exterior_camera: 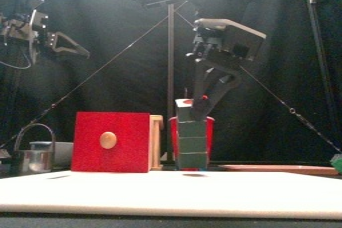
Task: Place sushi on board then cut the sushi with the knife then place the pieces on the plate
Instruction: Pick knife at handle with right hand
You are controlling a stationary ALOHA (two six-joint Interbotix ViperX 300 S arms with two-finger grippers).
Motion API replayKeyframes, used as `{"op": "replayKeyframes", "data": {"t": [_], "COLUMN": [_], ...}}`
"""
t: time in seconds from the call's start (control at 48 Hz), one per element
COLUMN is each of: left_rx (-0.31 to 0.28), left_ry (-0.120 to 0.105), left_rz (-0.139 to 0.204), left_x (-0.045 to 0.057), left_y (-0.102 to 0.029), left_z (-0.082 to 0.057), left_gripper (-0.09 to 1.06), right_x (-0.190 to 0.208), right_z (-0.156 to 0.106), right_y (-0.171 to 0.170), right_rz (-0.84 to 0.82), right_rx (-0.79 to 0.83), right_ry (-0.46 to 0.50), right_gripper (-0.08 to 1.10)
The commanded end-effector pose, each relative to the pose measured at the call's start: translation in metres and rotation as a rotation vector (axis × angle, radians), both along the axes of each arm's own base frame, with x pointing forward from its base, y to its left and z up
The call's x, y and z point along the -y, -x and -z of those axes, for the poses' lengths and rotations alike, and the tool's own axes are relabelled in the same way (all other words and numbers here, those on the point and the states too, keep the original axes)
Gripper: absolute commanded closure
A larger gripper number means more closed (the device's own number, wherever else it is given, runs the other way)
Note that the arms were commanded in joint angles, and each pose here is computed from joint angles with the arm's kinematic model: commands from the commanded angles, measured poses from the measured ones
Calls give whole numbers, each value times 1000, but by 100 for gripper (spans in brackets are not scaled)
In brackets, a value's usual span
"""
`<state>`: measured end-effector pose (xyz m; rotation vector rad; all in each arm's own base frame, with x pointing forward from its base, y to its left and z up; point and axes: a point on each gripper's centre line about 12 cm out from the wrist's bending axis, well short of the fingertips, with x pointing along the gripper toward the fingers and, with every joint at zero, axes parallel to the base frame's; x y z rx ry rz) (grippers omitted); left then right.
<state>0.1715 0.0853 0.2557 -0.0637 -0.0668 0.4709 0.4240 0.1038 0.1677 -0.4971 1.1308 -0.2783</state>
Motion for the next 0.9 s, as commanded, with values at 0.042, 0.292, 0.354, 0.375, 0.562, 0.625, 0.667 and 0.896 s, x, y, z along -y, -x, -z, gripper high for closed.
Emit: {"op": "replayKeyframes", "data": {"t": [0.042, 0.292, 0.354, 0.375, 0.562, 0.625, 0.667, 0.896], "left_rx": [17, 14, 18, 19, 26, 22, 20, 12], "left_ry": [-7, -3, 6, 8, 29, 33, 35, 39], "left_rz": [10, 6, 3, 2, -1, -2, -3, -7], "left_x": [1, 1, 0, 0, 0, 0, 0, 0], "left_y": [-2, -2, -2, -2, -1, -1, -1, 1], "left_z": [-6, -5, -5, -5, -3, -2, 0, 3], "left_gripper": [91, 91, 91, 91, 91, 91, 91, 91], "right_x": [-2, -19, -24, -25, -30, -34, -37, -44], "right_z": [-15, -11, -10, -10, -7, -3, 0, 9], "right_y": [-4, 1, 2, 2, 4, 6, 7, 17], "right_rz": [9, 15, 19, 20, 21, 40, 63, 147], "right_rx": [38, 17, 13, 12, 3, -2, 9, 55], "right_ry": [-26, -117, -138, -141, -153, -177, -192, -248], "right_gripper": [30, 3, 2, 2, 2, 2, 2, 2]}}
